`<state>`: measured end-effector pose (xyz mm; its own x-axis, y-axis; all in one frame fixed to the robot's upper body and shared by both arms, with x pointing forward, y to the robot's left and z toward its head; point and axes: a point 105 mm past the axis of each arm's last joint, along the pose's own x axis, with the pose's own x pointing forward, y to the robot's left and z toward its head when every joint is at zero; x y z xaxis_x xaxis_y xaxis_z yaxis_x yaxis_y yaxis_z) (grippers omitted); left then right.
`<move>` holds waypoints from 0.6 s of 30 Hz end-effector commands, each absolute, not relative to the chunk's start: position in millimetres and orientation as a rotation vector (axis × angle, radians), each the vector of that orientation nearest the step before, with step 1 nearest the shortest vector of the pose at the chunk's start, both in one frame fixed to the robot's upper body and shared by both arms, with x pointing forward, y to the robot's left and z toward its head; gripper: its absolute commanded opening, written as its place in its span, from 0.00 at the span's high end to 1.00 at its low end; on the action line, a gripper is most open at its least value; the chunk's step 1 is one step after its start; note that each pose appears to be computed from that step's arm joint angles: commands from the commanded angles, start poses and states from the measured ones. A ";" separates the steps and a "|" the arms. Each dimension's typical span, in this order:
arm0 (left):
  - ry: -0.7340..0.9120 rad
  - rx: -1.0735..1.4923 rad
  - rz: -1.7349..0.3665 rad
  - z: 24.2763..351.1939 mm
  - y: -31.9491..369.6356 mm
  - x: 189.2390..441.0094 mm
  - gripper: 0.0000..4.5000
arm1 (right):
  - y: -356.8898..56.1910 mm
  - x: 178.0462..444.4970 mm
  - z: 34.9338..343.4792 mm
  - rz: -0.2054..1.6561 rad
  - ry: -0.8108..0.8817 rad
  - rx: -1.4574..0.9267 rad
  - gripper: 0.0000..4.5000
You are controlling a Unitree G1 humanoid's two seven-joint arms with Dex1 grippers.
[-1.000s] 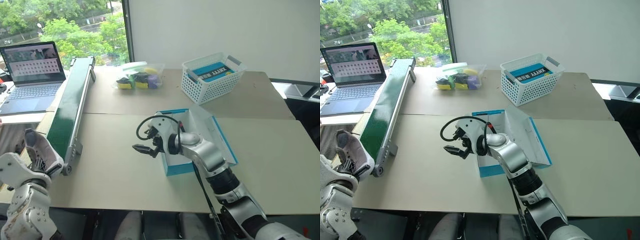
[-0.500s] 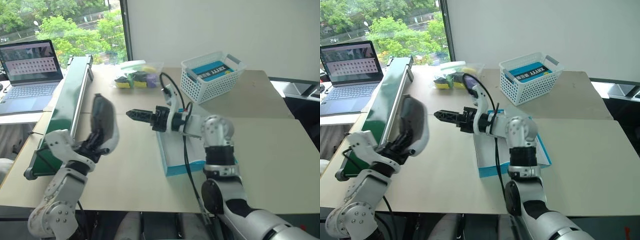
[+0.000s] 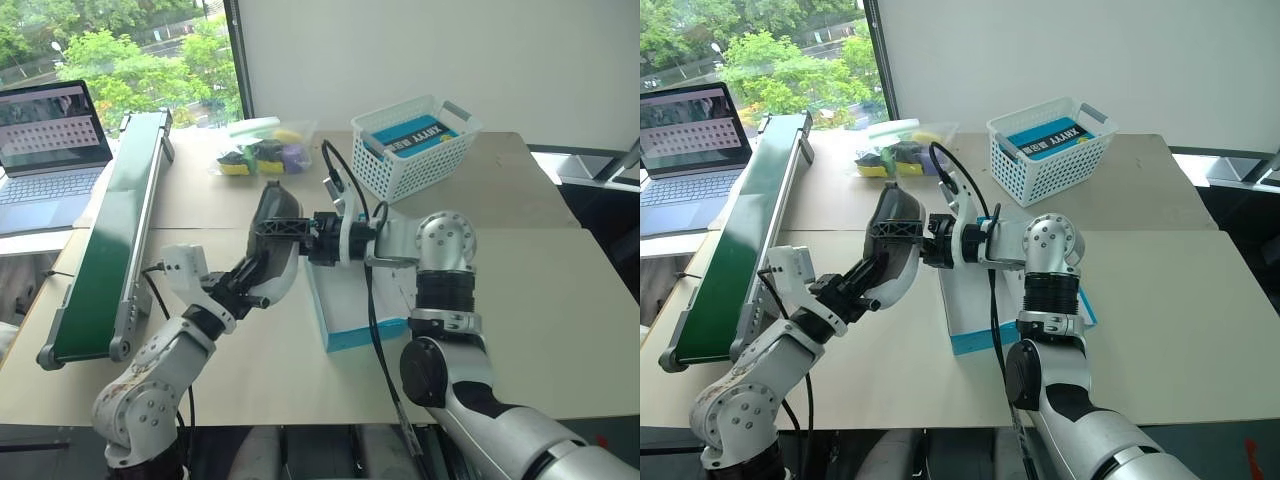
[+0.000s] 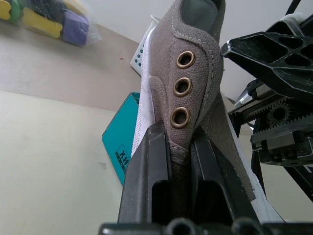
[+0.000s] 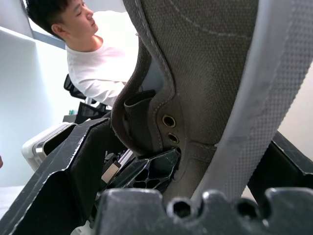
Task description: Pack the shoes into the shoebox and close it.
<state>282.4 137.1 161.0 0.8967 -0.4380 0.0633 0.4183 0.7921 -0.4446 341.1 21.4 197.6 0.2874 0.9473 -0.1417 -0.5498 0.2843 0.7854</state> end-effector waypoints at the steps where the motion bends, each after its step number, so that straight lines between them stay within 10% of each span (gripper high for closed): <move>1: 0.025 -0.456 -0.429 163.8 142.0 286.8 1.00 | 30.7 335.5 218.8 1.183 0.591 0.738 0.14; 11: 0.001 -0.436 -0.315 162.8 158.9 297.5 1.00 | 27.3 336.4 215.5 1.144 0.585 0.769 0.87; 18: 0.002 -0.399 -0.296 161.0 161.0 300.1 1.00 | 31.5 333.5 219.1 1.142 0.561 0.776 0.91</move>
<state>294.0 137.9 170.0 0.9124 -0.3946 0.1082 0.4017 0.8132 -0.4212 350.5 11.2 198.2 0.3891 0.9056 -0.1688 -0.5282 0.3695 0.7645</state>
